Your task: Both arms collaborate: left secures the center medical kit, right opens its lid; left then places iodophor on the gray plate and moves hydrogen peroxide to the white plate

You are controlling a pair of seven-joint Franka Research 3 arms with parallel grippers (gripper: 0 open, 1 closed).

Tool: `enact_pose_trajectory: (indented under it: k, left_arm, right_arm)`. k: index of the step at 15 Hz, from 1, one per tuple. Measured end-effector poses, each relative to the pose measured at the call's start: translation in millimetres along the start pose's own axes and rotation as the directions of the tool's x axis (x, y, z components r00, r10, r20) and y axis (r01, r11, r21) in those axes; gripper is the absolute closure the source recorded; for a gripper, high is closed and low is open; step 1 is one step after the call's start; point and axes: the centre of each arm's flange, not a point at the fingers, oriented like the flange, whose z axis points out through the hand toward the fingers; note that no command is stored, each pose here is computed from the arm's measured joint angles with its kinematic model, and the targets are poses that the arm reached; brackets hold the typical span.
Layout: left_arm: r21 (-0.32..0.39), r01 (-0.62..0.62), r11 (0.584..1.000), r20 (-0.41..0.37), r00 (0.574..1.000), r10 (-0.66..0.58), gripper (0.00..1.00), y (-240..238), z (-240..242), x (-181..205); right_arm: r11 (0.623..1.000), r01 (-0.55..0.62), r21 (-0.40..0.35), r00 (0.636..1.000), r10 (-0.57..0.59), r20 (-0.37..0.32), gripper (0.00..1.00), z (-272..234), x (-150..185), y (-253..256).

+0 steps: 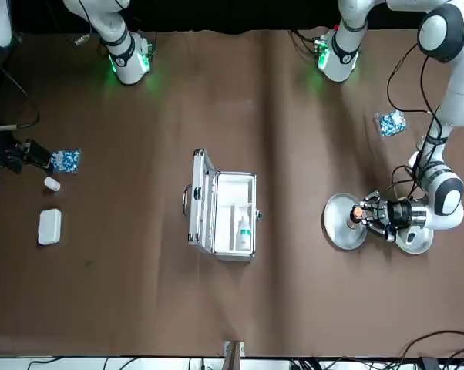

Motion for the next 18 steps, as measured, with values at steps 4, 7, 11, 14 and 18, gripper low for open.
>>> enact_pose_trajectory:
  k: [4,7,11,14,18]
  left_arm:
    - [0.002,0.008,1.0,0.013,1.0,-0.008,0.67,-4.4,5.2,12.2]
    - [0.001,0.013,1.0,0.016,1.0,-0.013,0.67,-5.9,6.1,17.0]
    - [-0.007,0.015,1.0,0.006,1.0,-0.015,0.67,-5.5,5.6,21.7]
    - [-0.01,0.019,1.0,0.006,1.0,-0.019,0.67,-6.2,6.2,26.4]
    - [-0.009,0.02,1.0,0.003,1.0,-0.02,0.54,-5.3,8.1,27.6]
  right_arm:
    - [1.0,0.0,0.0,1.0,0.0,0.0,0.01,0.0,0.0,0.0]
    - [1.0,0.0,0.0,1.0,0.0,0.0,0.01,0.0,0.0,0.0]
    - [1.0,0.0,0.0,1.0,0.0,0.0,0.01,0.0,0.0,0.0]
    - [1.0,0.0,0.0,1.0,0.0,0.0,0.01,0.0,0.0,0.0]
    - [1.0,0.0,0.0,1.0,0.0,0.0,0.01,0.0,0.0,0.0]
